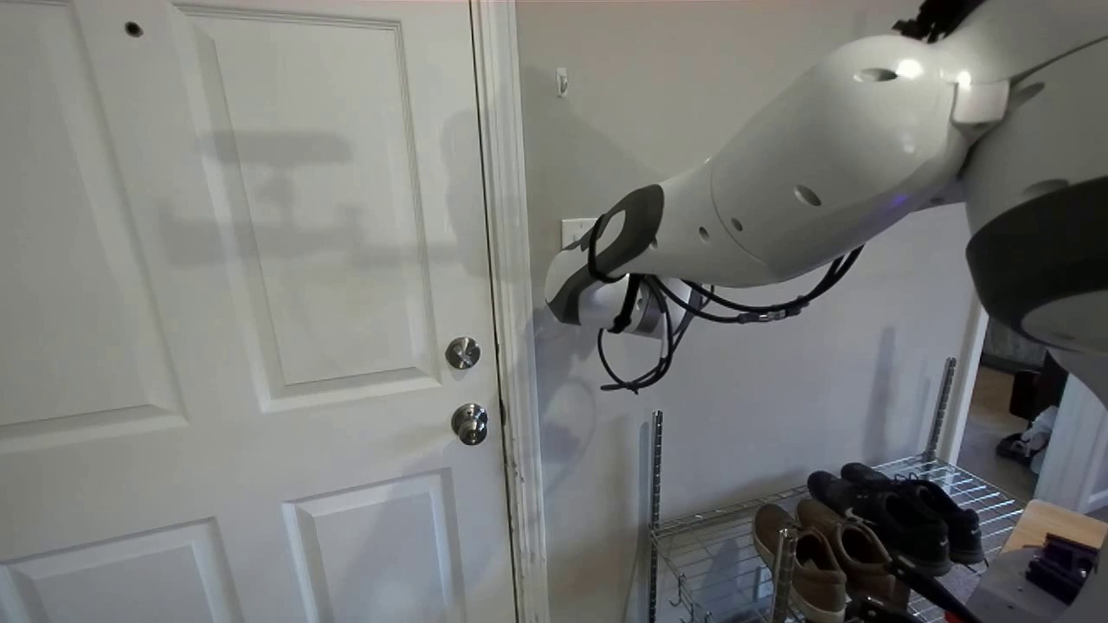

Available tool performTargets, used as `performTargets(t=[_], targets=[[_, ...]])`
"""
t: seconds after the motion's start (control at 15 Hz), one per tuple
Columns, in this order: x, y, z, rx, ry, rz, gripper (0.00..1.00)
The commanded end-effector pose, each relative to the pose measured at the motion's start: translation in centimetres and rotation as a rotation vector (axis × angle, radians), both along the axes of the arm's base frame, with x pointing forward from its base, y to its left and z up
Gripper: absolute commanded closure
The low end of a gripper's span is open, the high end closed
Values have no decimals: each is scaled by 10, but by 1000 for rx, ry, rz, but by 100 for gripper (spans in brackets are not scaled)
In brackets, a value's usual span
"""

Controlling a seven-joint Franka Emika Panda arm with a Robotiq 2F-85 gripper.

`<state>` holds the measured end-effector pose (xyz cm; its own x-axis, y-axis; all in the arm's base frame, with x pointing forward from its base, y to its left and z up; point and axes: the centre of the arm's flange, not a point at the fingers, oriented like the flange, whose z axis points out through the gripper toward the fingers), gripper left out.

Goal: Turn off the light

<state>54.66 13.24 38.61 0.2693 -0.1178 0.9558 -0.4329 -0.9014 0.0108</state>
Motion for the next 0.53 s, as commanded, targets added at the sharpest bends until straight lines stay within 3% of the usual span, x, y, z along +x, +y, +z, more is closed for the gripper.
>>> performTargets(t=[0.0, 0.47], targets=[[10, 3, 18, -4, 7, -2, 0], [28, -2, 22, 12, 35, 10, 0]])
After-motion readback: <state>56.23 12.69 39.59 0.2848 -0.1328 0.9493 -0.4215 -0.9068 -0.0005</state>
